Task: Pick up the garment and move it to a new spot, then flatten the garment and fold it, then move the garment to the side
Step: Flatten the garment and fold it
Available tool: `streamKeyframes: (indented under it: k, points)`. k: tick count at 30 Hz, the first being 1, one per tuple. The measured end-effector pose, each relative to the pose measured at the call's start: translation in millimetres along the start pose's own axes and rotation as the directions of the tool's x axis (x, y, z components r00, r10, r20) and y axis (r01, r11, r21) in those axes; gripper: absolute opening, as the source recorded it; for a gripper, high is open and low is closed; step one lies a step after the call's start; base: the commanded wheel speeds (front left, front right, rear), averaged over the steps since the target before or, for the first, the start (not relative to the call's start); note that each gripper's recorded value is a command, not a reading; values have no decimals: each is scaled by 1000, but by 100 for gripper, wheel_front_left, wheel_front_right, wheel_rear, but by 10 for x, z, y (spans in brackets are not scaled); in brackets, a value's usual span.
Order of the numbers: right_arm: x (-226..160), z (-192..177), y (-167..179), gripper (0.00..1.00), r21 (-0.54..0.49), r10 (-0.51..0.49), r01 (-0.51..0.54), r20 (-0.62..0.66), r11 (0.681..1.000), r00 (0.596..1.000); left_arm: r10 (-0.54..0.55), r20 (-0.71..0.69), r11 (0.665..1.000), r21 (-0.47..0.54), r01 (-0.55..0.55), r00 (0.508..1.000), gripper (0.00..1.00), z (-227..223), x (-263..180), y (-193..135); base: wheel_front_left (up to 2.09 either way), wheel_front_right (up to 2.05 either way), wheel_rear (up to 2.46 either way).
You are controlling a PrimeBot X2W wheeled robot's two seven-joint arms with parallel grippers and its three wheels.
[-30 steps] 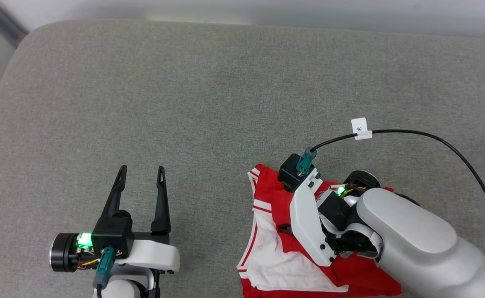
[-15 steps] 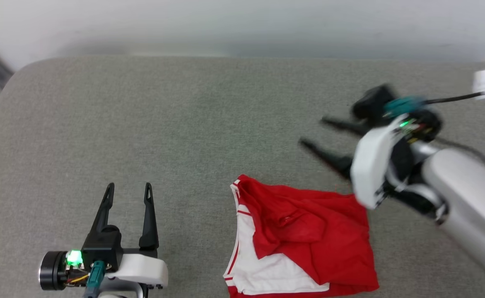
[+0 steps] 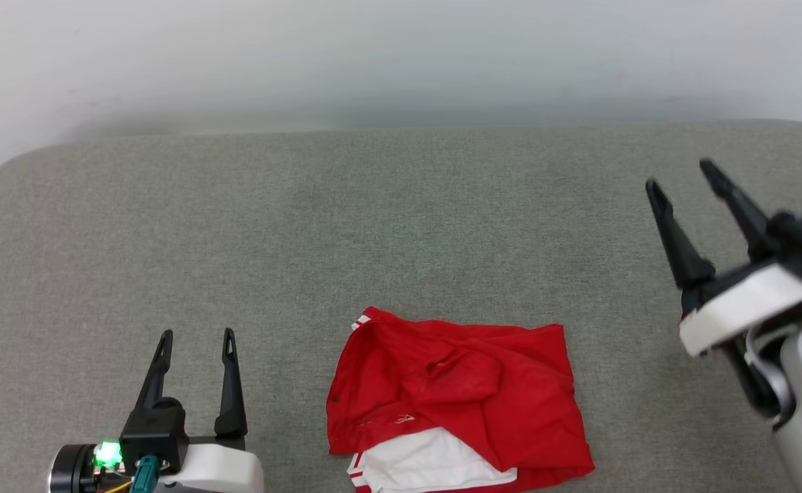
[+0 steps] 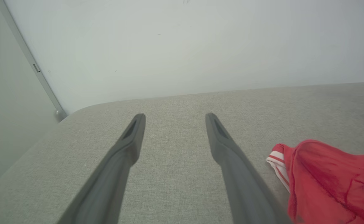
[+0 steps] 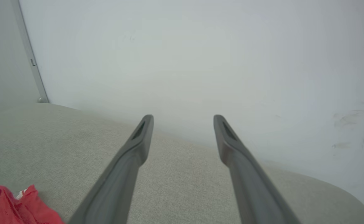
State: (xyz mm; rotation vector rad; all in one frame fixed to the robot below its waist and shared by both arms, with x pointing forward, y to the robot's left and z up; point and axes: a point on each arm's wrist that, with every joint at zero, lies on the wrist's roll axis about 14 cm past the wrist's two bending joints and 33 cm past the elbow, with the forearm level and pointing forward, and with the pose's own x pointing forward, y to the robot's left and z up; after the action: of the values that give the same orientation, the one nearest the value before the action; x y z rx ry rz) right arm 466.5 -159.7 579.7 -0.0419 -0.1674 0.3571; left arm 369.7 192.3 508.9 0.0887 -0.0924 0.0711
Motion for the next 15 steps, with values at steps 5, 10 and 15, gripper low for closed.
streamKeyframes:
  k: [5,10,15]
  points:
    - [-348,-141,-16,100,43,-97,96,13,994,995,-4,2,1000,-1,4,1000,100,10,-35,-10,0,0,0]
    - [-640,-284,53,100,78,-153,153,-11,985,988,-7,10,1000,-6,7,1000,100,41,-47,-21,0,0,0]
    - [-846,-417,134,100,117,-191,195,-44,974,981,-10,6,1000,-11,10,1000,100,33,-78,-31,0,0,0]
